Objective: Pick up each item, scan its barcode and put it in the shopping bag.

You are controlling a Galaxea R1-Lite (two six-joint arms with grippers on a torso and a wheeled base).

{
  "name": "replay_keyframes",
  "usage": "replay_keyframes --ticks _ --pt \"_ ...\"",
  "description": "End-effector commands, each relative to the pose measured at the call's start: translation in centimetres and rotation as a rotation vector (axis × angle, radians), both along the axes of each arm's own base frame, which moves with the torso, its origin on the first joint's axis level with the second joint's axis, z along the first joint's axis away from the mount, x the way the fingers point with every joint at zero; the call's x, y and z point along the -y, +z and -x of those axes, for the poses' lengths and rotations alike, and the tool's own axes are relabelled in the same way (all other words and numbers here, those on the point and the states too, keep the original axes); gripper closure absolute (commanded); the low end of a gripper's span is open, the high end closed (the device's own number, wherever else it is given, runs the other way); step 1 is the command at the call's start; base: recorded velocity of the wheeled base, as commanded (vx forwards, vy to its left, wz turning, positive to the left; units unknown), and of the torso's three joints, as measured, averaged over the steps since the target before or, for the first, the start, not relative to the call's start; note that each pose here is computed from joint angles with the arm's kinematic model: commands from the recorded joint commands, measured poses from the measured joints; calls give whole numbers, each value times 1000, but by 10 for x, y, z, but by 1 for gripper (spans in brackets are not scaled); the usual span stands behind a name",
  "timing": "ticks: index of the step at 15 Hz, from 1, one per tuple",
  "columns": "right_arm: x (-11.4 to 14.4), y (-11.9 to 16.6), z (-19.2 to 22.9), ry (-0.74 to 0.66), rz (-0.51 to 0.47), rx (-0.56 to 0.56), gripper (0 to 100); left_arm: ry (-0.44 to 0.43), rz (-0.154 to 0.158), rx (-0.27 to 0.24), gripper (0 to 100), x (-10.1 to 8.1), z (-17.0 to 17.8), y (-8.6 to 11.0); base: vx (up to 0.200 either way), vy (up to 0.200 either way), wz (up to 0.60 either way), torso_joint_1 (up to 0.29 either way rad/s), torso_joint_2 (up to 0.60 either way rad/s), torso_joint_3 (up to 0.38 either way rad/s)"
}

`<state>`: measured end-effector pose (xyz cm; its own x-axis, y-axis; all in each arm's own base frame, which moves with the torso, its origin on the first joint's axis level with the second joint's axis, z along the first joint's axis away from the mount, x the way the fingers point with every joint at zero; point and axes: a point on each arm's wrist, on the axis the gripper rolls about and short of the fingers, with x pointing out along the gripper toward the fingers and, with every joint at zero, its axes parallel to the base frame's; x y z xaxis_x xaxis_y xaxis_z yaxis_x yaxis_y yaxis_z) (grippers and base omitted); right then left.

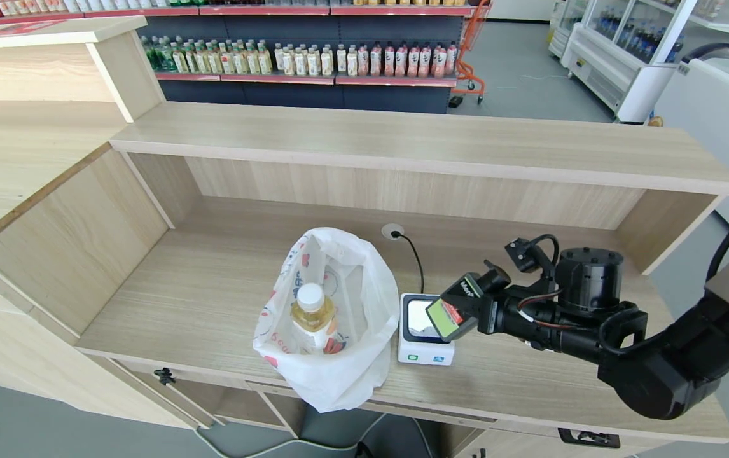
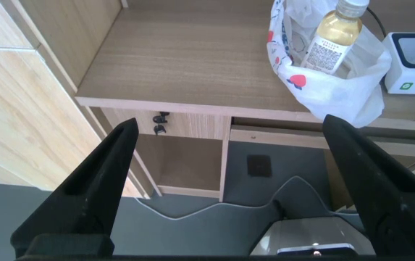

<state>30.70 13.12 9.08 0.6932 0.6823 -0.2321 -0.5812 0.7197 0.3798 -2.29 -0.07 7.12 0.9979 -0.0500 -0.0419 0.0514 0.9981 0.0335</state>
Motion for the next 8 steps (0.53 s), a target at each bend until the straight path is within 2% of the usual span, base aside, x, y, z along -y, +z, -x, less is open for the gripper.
replay_keyframes --ticks 1,8 --pt "-5 -11 -5 9 4 -10 100 -1 0 0 0 0 0 0 0 0 0 0 0 0" --pt "-16 -19 -19 36 -2 -2 100 -1 0 0 0 0 0 0 0 0 0 0 0 0"
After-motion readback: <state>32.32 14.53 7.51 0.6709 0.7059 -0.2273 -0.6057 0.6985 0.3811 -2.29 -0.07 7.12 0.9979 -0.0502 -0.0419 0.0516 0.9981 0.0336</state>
